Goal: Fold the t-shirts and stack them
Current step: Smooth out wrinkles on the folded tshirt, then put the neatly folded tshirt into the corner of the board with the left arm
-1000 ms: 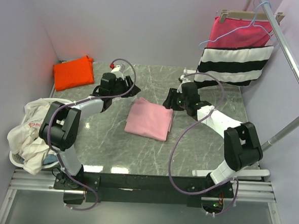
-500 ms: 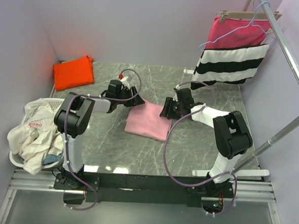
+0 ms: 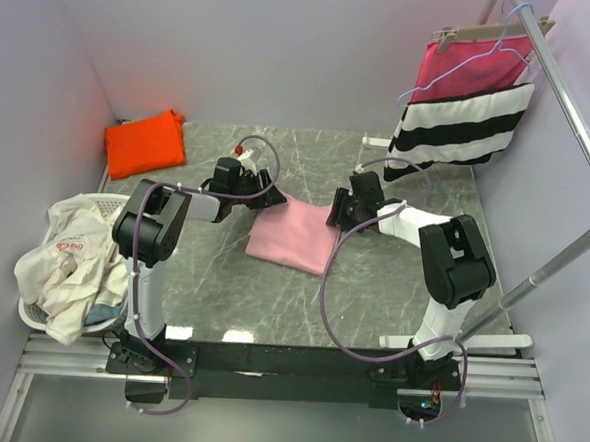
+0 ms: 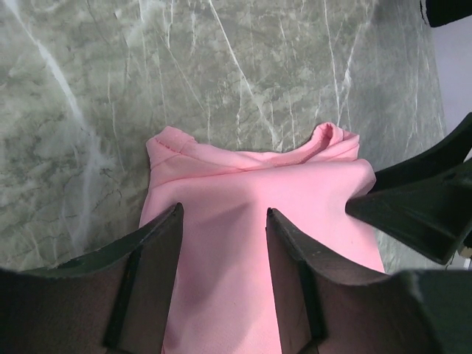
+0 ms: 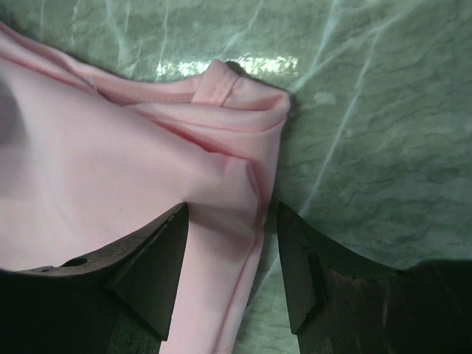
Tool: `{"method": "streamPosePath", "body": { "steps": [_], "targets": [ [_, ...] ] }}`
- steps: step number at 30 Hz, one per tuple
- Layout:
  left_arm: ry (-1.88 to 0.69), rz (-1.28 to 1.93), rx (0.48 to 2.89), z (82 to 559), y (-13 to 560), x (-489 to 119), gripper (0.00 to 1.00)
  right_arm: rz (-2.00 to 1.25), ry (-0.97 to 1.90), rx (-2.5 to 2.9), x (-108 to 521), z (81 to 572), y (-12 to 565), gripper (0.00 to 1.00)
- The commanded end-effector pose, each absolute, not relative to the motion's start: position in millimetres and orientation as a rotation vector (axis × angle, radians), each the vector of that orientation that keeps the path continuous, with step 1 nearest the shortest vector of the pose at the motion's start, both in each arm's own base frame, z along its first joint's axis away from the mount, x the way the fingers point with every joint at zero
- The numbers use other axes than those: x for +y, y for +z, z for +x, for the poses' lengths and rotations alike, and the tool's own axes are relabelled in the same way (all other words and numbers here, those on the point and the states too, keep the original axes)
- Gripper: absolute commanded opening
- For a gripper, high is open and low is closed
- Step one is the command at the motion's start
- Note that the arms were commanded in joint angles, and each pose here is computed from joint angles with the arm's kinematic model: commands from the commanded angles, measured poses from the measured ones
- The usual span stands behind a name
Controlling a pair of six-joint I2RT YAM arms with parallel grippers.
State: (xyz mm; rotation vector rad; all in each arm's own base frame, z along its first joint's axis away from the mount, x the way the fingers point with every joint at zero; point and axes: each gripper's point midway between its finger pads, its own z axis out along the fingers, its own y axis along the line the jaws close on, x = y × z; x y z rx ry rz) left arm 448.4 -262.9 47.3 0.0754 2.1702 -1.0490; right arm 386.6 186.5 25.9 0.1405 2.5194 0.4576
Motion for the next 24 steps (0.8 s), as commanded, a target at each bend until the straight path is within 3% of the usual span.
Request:
{"method": "streamPosePath", "body": {
  "steps": [1, 12, 24],
  "targets": [
    [-1.016, 0.078, 2.119, 453, 63, -256, 0.55, 0.174, 0.389, 2.491, 172, 400, 31, 0.59],
    [-0.837, -0.003, 1.989, 448, 150, -223, 0.59, 0.093, 0.571, 2.434, 182, 373, 71, 0.60],
    [-0.785, -0.059, 2.181, 373, 74, -195, 0.61, 0.084, 0.707, 2.480, 195, 348, 57, 0.60]
  ]
}}
